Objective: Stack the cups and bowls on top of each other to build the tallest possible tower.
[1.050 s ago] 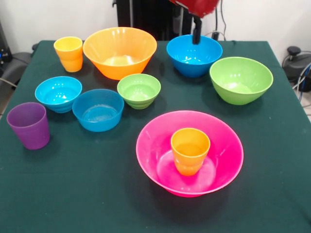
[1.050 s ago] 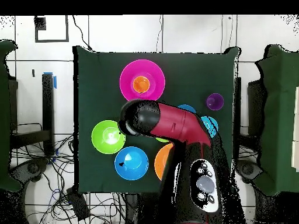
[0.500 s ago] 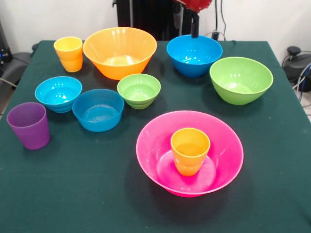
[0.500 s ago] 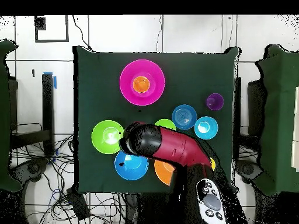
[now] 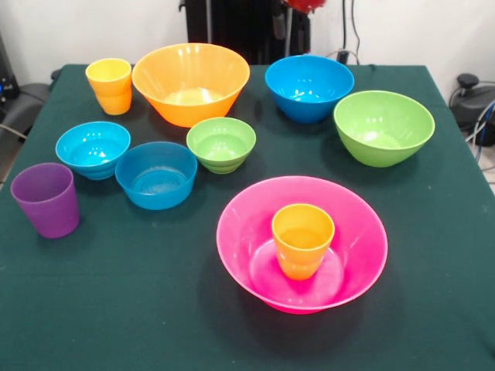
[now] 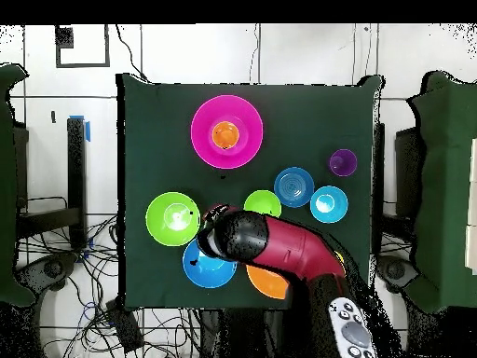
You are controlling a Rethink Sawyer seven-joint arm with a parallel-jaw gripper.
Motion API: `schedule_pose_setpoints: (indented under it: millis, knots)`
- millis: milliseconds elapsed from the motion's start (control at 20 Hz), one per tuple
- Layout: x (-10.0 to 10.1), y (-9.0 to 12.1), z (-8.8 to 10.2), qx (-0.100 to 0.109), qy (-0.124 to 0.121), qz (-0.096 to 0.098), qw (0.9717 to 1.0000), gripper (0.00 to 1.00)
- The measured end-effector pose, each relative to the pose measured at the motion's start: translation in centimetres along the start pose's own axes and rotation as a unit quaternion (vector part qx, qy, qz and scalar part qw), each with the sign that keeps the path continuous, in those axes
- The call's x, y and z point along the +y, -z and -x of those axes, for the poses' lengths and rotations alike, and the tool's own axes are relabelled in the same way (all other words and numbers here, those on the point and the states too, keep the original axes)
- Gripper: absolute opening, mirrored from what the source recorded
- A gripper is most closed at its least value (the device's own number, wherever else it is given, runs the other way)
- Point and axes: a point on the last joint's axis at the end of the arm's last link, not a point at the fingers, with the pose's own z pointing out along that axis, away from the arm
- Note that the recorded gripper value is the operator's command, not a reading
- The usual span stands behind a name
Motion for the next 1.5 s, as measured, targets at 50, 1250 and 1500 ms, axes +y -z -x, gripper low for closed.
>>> schedule_pose_setpoints:
  millis: [50, 1250, 1500]
  knots:
    - [-0.6, 0.3, 0.5, -0.002, -0.002, 0.001, 1.0000, 1.00]
    - [-3.9, 2.8, 7.8, -0.066, 0.288, 0.051, 0.9539, 1.00]
    - [-1.0, 2.4, 5.7, -0.070, 0.325, 0.072, 0.9405, 1.00]
